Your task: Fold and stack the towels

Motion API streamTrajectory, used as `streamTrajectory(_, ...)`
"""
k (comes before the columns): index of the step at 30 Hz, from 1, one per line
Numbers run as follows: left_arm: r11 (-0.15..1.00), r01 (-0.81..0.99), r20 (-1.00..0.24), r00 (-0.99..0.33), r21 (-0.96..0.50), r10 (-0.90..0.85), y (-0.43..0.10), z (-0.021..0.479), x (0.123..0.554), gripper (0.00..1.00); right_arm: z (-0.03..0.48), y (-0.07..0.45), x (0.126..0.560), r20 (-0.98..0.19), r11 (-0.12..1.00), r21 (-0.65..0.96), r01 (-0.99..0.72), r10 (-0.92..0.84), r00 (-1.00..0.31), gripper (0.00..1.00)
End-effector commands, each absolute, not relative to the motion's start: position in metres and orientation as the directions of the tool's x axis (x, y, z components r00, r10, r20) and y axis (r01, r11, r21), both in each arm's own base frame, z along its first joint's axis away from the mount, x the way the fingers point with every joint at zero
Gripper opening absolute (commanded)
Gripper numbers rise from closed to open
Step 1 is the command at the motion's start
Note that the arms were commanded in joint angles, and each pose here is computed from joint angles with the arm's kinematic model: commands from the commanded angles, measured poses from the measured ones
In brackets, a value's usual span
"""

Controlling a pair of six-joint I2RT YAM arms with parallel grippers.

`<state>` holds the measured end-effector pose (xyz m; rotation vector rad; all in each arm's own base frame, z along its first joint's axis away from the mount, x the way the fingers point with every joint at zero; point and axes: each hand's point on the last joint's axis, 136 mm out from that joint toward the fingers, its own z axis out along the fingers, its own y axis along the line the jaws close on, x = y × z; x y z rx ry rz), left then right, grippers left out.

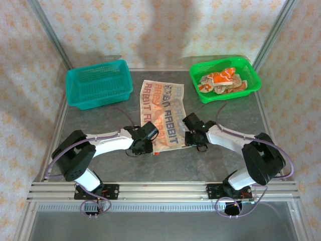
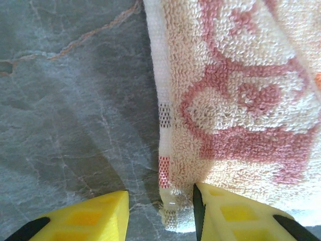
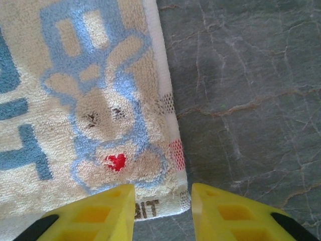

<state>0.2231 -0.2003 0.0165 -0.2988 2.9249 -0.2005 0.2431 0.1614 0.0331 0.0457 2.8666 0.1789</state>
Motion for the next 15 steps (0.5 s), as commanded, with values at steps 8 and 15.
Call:
streamTrajectory(8, 0.975, -0.183, -0.173, -0.964, -0.127, -0.204, -0.211, 0.006, 0.221, 0.16, 0.016, 0.159, 0.233, -0.213, 0.996, 0.083, -0.016, 0.002, -0.977, 0.37)
streamTrajectory(15, 0.977, -0.177, -0.172, -0.965, -0.118, -0.196, -0.213, 0.005, 0.221, 0.08, 0.016, 0.165, 0.225, -0.212, 0.998, 0.062, -0.030, -0.016, -0.977, 0.37)
